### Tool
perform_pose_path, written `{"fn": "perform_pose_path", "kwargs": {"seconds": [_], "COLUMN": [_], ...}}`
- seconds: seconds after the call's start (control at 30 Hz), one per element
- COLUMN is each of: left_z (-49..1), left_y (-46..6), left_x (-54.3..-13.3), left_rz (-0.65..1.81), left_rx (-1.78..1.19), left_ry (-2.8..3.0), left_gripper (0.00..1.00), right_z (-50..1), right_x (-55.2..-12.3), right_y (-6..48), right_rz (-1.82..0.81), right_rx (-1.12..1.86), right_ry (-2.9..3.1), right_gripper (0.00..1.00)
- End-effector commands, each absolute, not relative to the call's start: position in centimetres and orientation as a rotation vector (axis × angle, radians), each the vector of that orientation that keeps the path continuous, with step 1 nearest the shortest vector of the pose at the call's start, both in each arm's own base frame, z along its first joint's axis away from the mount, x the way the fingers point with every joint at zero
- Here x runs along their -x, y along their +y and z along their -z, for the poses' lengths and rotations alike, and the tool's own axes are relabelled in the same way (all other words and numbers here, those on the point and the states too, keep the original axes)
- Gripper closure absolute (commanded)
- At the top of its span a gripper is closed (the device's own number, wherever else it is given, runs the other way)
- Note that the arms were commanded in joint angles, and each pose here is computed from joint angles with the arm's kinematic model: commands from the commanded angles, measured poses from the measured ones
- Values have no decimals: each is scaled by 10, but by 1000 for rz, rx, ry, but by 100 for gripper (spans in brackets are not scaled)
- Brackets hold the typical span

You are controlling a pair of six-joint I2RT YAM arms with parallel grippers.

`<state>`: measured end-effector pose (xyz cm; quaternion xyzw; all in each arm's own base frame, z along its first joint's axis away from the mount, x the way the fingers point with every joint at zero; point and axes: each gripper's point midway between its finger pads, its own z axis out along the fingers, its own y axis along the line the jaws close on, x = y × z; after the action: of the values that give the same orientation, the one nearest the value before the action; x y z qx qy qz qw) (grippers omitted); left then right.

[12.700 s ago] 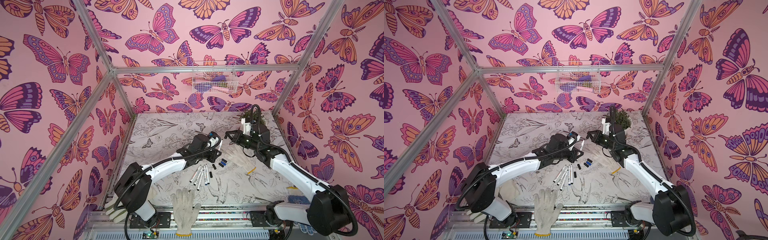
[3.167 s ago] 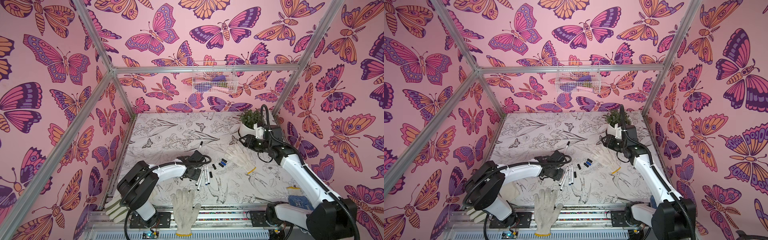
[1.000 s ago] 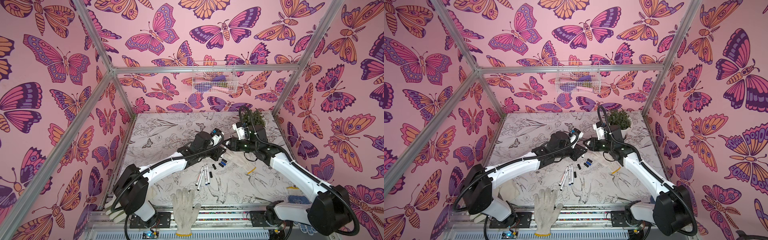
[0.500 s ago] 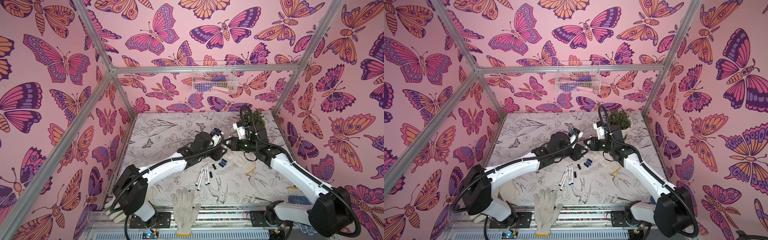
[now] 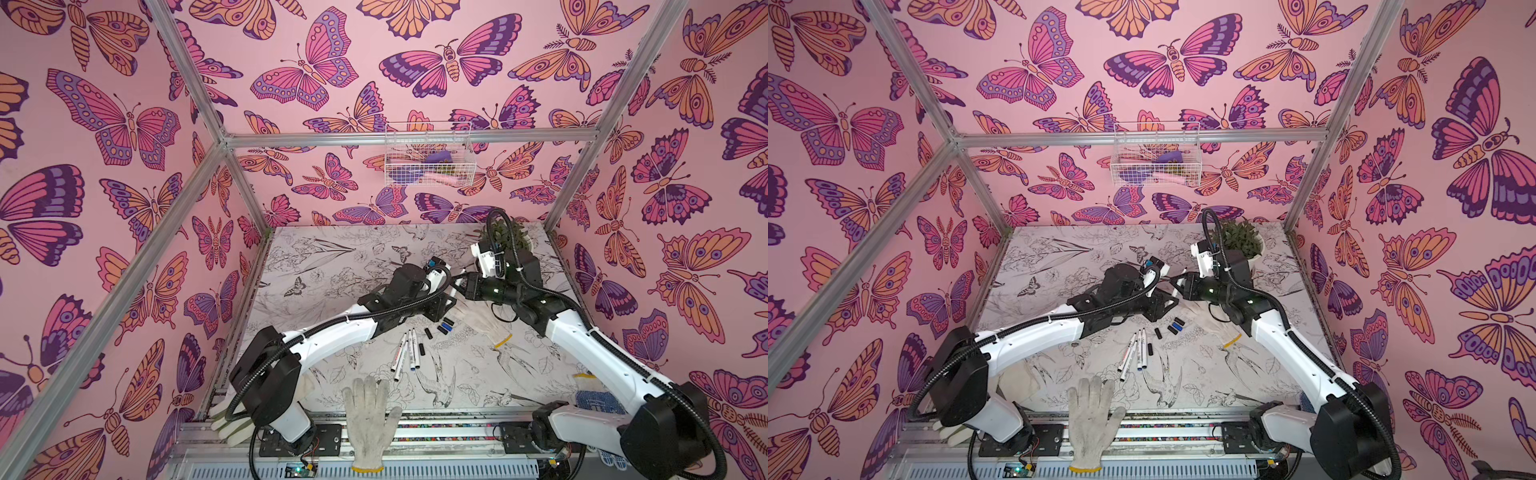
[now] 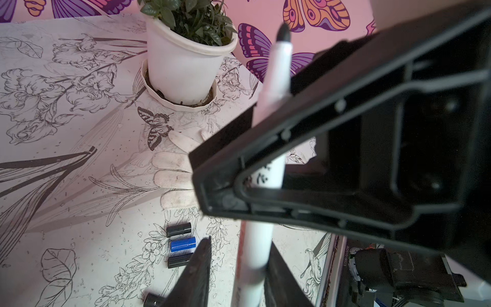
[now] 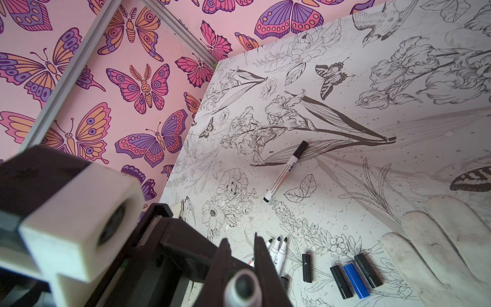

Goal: Insert pens into pen caps
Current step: Pick up a pen from the center of the table.

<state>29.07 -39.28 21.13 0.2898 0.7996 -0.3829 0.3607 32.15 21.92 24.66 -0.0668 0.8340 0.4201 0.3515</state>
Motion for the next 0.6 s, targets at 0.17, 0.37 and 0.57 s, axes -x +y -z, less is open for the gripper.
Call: {"fn": "perform_pose_path", "kwargs": {"seconds": [0.17,0.37,0.57], "left_z": [-209,-213,-217], "left_y": [-401,-403,-395], "left_x": [-297,-298,-302], "left_rz": [981,989,952], "left_rx": [-763,-764,-722], "left_ry": [2051,2034,2026], "left_gripper": [64,81,100], "right_z": [-257,-253,-250], "right_x": [-320,-320,-322], "right_y": [223,223,215], "right_rz": [-1132,-1127,-1066], "right_rx": [195,190,171], "right_ry": [2118,2129,2146], "right_gripper": [100,100,98]}}
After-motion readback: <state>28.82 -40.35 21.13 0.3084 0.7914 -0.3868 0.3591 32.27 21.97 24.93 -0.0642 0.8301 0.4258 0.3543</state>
